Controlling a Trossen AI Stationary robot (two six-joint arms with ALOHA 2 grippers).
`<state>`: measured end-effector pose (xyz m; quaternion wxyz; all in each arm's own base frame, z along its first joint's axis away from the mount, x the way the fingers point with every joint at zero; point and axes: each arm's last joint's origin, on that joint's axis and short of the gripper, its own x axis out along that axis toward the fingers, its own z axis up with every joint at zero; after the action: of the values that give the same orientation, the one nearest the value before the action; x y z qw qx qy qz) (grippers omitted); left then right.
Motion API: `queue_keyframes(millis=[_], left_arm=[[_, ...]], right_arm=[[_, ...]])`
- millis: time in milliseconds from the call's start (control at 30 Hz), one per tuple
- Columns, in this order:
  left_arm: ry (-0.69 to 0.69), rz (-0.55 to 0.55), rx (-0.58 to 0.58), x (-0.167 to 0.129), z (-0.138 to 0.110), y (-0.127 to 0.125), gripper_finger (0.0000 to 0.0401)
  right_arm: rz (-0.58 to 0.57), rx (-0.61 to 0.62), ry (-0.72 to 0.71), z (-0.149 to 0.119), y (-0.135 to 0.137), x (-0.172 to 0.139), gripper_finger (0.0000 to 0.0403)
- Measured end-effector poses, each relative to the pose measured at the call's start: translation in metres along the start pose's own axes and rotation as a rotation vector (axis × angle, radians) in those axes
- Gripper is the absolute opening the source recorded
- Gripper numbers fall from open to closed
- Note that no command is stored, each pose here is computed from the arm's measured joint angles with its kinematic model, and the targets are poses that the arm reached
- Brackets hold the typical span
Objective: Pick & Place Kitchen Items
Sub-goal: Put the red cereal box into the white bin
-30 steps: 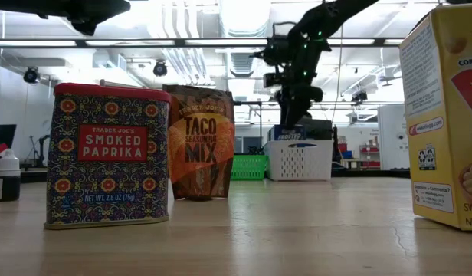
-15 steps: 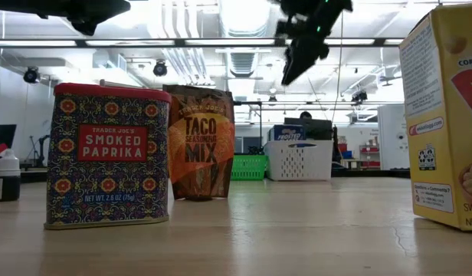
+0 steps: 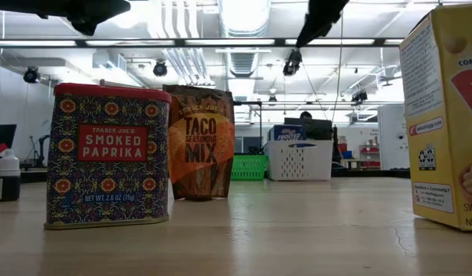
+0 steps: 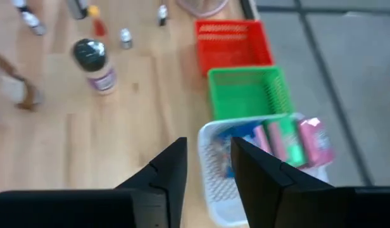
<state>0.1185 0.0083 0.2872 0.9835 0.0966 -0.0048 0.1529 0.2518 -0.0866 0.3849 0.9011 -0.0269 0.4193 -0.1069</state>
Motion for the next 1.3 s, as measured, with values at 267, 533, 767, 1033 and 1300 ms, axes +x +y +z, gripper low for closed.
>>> queue_keyframes(millis=[267,533,767,1033,1300], left_arm=[[0.000,0.000,0.000,0.000,0.000,0.000,0.0039],[0.000,0.000,0.000,0.000,0.000,0.000,0.0039],[0.000,0.000,0.000,0.000,0.000,0.000,0.0039],[0.000,0.000,0.000,0.000,0.000,0.000,0.0039],[0.000,0.001,0.000,0.000,0.000,0.000,0.0039]], right_arm=[[0.105,0.159,0.169,-0.015,0.042,-0.013,0.0083],[0.143,0.300,0.379,-0.032,0.085,-0.025,0.0053],[0.125,0.446,0.475,-0.043,0.110,-0.039,0.0044],[0.046,0.634,0.585,-0.058,0.131,-0.053,0.0054],[-0.013,0.803,0.648,-0.079,0.161,-0.063,0.0064]])
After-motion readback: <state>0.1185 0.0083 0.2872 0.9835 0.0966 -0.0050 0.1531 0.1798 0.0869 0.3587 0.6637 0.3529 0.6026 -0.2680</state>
